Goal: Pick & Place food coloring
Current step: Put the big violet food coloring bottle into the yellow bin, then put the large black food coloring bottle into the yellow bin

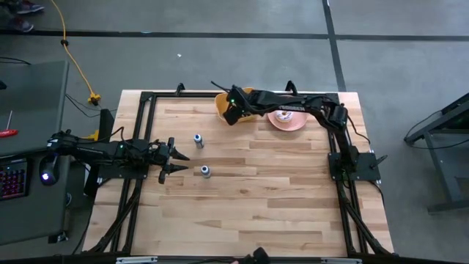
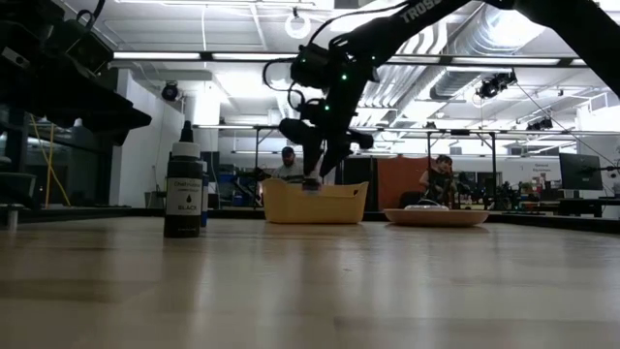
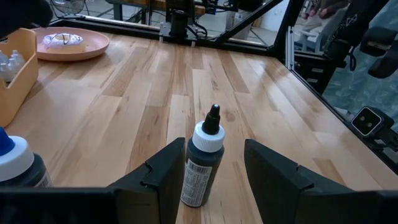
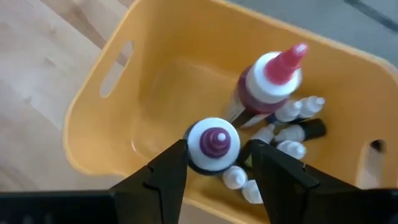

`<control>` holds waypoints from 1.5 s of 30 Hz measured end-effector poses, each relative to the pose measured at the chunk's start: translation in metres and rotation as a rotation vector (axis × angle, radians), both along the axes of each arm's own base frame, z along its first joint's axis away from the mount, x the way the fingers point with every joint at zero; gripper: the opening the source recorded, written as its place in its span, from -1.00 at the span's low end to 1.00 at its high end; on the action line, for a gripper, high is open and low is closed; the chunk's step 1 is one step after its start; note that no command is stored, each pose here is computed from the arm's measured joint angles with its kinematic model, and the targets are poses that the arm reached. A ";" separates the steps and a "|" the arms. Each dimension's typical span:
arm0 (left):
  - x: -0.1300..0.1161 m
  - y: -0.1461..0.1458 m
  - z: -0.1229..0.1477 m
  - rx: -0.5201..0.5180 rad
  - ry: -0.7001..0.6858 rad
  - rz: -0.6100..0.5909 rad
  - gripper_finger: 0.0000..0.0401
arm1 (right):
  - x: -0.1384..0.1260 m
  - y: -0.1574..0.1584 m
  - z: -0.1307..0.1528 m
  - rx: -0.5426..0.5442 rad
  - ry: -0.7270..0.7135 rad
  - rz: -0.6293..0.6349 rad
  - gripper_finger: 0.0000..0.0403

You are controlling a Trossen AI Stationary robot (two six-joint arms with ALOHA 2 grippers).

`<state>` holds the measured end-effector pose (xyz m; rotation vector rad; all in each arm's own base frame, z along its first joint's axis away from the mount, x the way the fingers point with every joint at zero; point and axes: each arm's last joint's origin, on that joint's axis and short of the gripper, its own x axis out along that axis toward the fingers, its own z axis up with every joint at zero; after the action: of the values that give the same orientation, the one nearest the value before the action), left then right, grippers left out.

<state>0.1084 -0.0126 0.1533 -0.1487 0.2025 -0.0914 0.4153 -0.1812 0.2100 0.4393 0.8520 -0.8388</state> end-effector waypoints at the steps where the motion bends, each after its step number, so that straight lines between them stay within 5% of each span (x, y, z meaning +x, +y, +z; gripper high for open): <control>1: 0.000 0.000 0.000 0.000 0.000 0.000 -0.19 | -0.001 0.000 0.002 -0.006 0.004 0.001 -0.16; 16: 0.000 0.000 0.000 0.000 0.000 0.000 -0.19 | -0.012 0.010 0.054 -0.064 -0.098 0.111 -0.16; 23: 0.000 0.000 0.000 0.000 0.000 0.000 -0.19 | -0.008 0.039 0.102 -0.104 -0.324 0.523 -0.16; 30: 0.000 0.000 0.000 0.000 0.000 0.000 -0.19 | -0.008 0.061 0.121 -0.039 -0.462 0.799 -0.16; 45: 0.000 0.000 0.000 0.000 -0.001 0.000 -0.19 | -0.018 0.119 0.138 0.063 -0.242 1.160 -0.15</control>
<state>0.1084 -0.0126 0.1535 -0.1488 0.2017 -0.0916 0.3971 -0.0622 0.3476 0.0434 0.7441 0.3083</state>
